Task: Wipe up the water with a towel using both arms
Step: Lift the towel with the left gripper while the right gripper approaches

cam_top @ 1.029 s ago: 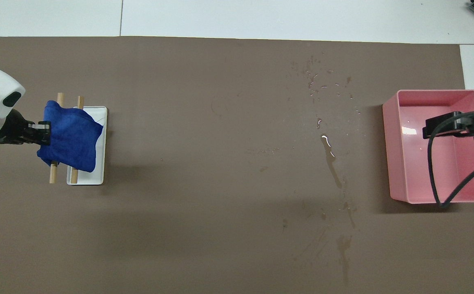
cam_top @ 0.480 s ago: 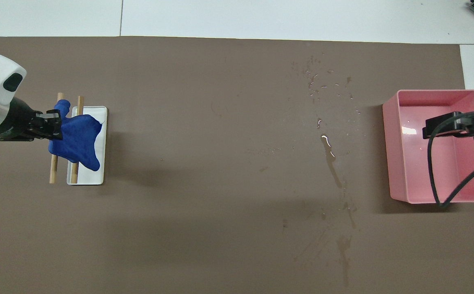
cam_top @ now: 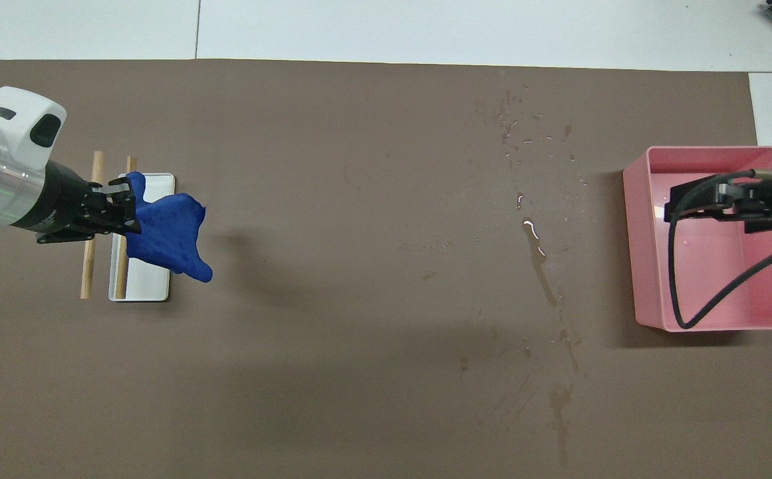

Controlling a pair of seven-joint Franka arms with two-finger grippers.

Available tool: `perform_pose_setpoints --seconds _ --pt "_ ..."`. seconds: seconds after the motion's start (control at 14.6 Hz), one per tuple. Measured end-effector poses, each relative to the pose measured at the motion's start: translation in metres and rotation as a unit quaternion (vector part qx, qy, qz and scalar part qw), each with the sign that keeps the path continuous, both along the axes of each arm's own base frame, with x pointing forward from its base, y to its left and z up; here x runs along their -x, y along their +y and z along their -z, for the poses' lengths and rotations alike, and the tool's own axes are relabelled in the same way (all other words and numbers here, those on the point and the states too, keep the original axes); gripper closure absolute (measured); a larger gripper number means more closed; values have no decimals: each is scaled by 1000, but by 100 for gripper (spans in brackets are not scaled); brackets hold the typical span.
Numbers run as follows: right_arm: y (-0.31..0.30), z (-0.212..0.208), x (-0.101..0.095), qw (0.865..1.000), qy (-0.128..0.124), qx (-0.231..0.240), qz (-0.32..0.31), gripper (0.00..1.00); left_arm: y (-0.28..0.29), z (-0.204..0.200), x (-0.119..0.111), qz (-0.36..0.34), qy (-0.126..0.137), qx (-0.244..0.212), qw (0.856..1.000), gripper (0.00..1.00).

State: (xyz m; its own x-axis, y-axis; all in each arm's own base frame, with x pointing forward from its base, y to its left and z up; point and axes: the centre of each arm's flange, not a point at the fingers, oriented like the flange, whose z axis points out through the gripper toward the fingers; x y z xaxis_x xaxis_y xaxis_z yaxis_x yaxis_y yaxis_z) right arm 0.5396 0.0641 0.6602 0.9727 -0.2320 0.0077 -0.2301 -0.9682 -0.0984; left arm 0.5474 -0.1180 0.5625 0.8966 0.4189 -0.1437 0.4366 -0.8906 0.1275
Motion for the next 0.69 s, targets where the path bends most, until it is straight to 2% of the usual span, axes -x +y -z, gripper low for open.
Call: perform_pose_setpoints --seconds 0.21,0.34,0.55,0.69 --pt "17 -3 1 995 12 -61 76 0 -29 -2 8 -81 29 17 996 94" --pt "32 -6 1 987 24 -93 130 0 -36 -5 10 -151 52 35 987 94" --pt "70 -9 1 963 41 -142 227 0 -52 -11 16 -268 85 45 959 94" --pt "96 -8 1 942 61 -164 286 0 -81 -18 20 -343 85 49 934 94"
